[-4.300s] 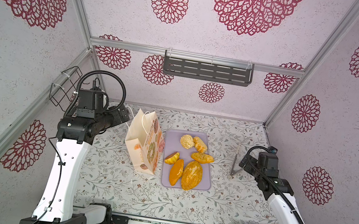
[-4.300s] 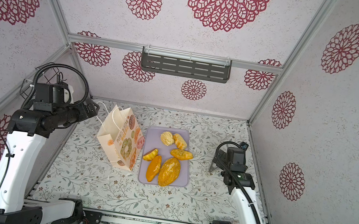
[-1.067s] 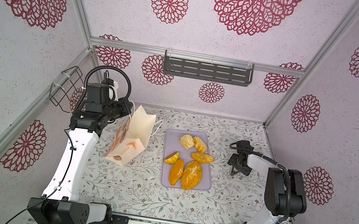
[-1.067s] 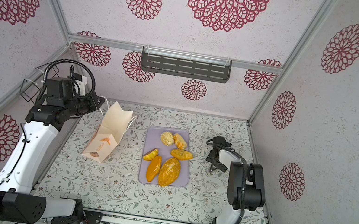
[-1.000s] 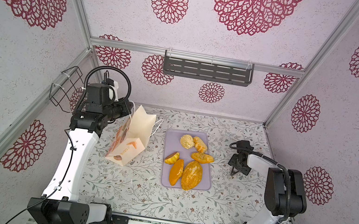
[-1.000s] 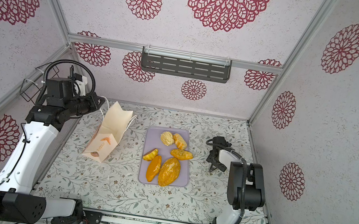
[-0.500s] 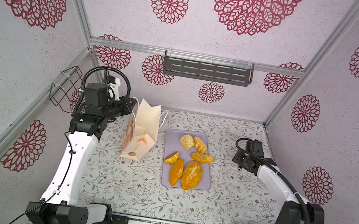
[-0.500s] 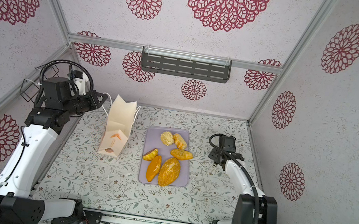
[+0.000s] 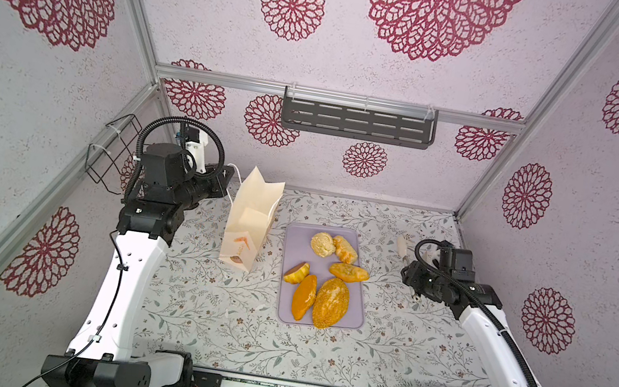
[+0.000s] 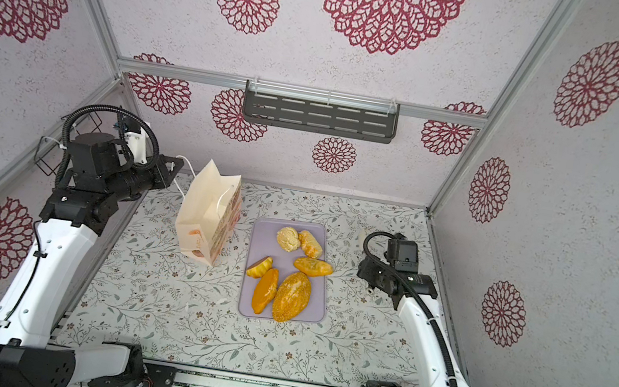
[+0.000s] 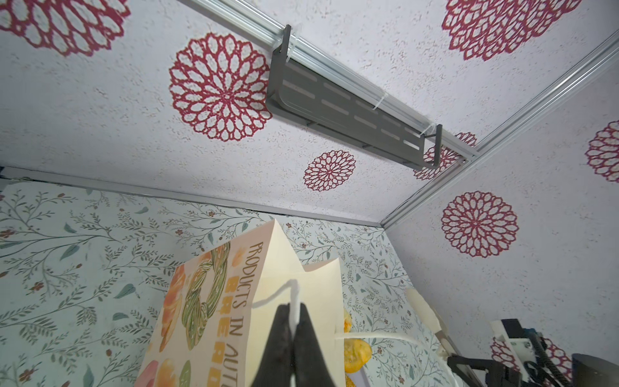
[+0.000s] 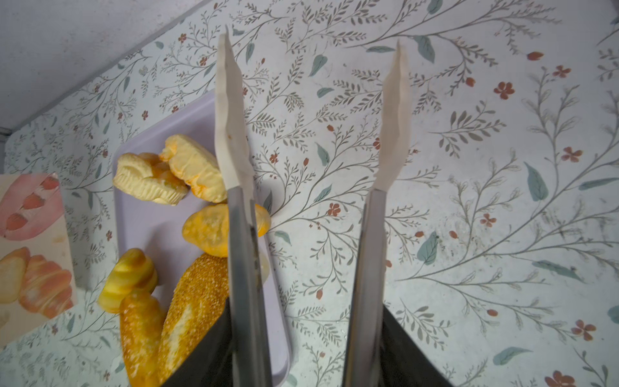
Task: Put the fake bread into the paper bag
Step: 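Lift the tongs with the right gripper and swing them toward the bread tray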
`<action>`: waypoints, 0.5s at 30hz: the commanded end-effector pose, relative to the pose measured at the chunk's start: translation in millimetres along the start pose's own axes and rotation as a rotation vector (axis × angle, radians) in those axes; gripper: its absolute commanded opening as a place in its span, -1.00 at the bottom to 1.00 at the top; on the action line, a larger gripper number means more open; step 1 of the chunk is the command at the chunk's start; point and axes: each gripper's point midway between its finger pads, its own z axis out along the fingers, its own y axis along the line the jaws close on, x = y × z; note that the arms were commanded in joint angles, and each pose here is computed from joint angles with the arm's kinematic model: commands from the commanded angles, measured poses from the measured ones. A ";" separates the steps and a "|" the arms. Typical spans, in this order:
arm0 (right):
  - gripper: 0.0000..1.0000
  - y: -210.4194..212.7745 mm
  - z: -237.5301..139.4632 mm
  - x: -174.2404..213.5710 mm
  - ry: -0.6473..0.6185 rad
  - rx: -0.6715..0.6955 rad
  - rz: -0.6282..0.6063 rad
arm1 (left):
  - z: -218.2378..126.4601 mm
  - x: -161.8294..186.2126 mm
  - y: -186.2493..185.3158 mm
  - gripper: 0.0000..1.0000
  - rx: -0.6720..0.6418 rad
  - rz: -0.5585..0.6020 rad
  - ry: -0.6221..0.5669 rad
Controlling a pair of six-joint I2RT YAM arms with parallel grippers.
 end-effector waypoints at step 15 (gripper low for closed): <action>0.21 83.3 -39.4 32.8 0.081 -0.327 -0.069 | -11.0 -11.7 2.6 -1.00 -0.078 0.118 -0.016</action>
